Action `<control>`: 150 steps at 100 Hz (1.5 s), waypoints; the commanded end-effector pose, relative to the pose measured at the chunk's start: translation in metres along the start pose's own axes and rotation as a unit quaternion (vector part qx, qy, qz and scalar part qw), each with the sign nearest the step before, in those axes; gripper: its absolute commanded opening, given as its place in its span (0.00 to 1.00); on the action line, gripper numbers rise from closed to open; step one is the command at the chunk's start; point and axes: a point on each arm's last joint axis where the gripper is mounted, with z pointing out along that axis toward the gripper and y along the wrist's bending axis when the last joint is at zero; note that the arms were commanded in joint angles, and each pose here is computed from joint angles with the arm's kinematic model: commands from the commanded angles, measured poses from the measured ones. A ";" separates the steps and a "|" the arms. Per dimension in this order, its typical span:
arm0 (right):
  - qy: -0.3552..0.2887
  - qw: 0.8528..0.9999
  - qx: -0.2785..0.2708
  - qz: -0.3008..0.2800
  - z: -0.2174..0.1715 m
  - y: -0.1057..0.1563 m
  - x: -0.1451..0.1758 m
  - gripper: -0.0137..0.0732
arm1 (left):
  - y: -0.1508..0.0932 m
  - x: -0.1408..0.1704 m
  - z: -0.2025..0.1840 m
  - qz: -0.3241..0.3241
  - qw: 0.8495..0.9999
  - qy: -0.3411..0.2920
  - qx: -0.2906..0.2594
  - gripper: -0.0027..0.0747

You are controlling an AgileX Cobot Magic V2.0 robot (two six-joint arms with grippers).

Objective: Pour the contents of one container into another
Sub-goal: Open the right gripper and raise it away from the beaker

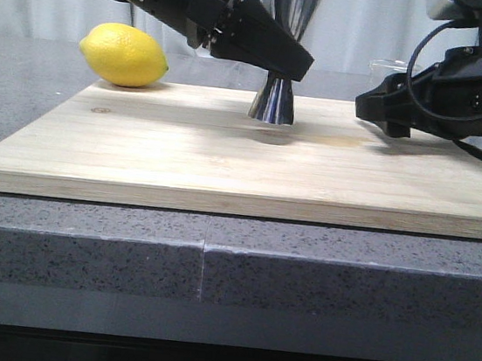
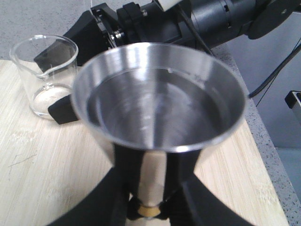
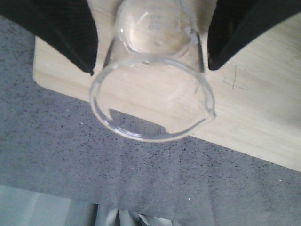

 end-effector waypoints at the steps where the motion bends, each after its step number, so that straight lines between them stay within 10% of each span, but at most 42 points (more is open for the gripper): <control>1: -0.069 0.998 0.005 -0.008 -0.008 -0.003 -0.029 0.68 | -0.016 -0.036 -0.010 0.020 0.998 -0.055 0.028 0.10; 150: -0.047 0.999 0.022 -0.011 -0.086 0.014 -0.068 0.68 | -0.016 -0.036 -0.010 0.020 0.998 -0.056 0.028 0.10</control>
